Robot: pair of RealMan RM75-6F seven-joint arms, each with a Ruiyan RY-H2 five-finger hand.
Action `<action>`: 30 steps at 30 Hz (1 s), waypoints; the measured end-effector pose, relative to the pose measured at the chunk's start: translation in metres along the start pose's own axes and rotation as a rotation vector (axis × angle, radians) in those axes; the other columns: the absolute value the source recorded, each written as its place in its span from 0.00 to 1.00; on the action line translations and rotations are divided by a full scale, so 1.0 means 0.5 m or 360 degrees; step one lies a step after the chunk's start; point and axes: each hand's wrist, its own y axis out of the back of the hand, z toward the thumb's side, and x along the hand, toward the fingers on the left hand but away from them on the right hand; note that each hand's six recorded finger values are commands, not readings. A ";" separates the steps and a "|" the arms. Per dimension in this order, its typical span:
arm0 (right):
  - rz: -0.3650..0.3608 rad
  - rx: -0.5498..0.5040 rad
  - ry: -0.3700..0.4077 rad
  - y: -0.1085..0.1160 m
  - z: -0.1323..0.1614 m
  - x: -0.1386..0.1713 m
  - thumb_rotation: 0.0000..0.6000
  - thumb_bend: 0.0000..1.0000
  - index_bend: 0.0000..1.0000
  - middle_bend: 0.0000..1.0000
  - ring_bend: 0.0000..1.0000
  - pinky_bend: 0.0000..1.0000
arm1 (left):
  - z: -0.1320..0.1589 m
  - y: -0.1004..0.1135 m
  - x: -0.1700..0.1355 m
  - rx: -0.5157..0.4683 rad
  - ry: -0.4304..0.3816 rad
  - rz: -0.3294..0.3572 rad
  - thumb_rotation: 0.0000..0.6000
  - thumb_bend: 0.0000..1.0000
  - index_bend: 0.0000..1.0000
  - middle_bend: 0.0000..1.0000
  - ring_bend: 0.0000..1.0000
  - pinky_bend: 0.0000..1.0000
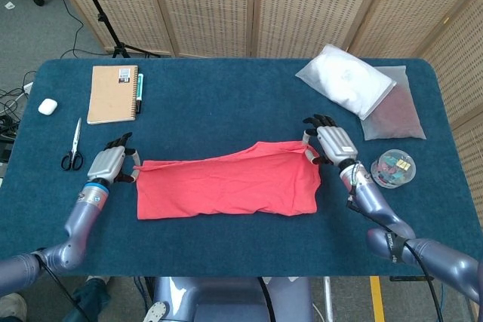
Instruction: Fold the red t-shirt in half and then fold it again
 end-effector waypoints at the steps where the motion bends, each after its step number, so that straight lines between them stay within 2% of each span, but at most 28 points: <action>1: 0.0000 -0.0002 -0.0004 -0.001 -0.002 -0.001 1.00 0.65 0.66 0.17 0.00 0.00 | 0.000 -0.001 0.002 0.0002 0.0001 0.0004 1.00 0.68 0.73 0.00 0.00 0.00; 14: 0.0019 0.0009 -0.0046 -0.017 -0.018 -0.018 1.00 0.64 0.66 0.17 0.00 0.00 | 0.007 -0.017 0.020 0.0046 0.0021 0.0045 1.00 0.64 0.72 0.00 0.00 0.00; 15: 0.0022 0.0011 -0.0048 -0.019 -0.020 -0.018 1.00 0.59 0.62 0.16 0.00 0.00 | 0.007 -0.019 0.020 0.0046 0.0027 0.0045 1.00 0.63 0.69 0.00 0.00 0.00; 16: 0.0025 0.0015 -0.0048 -0.020 -0.021 -0.019 1.00 0.49 0.53 0.13 0.00 0.00 | 0.006 -0.020 0.021 0.0040 0.0033 0.0043 1.00 0.61 0.64 0.00 0.00 0.00; 19: 0.0040 0.0011 -0.0040 -0.025 -0.022 -0.018 1.00 0.19 0.12 0.01 0.00 0.00 | 0.004 -0.025 0.021 0.0032 0.0045 0.0029 1.00 0.54 0.40 0.00 0.00 0.00; 20: 0.0041 0.0011 -0.0036 -0.026 -0.021 -0.017 1.00 0.15 0.06 0.00 0.00 0.00 | 0.003 -0.026 0.021 0.0037 0.0046 0.0028 1.00 0.51 0.30 0.00 0.00 0.00; 21: 0.0039 0.0016 -0.0028 -0.026 -0.021 -0.017 1.00 0.10 0.01 0.00 0.00 0.00 | 0.003 -0.027 0.022 0.0044 0.0048 0.0025 1.00 0.48 0.25 0.00 0.00 0.00; 23: 0.0026 0.0025 -0.0016 -0.023 -0.020 -0.016 1.00 0.05 0.00 0.00 0.00 0.00 | 0.004 -0.027 0.023 0.0040 0.0047 0.0025 1.00 0.42 0.14 0.00 0.00 0.00; 26: -0.0010 0.0037 0.0004 -0.017 -0.018 -0.015 1.00 0.01 0.00 0.00 0.00 0.00 | 0.007 -0.026 0.023 0.0025 0.0039 0.0031 1.00 0.41 0.08 0.00 0.00 0.00; 30: -0.0055 0.0047 0.0024 -0.009 -0.017 -0.010 1.00 0.00 0.00 0.00 0.00 0.00 | 0.011 -0.024 0.024 0.0018 0.0023 0.0047 1.00 0.38 0.04 0.00 0.00 0.00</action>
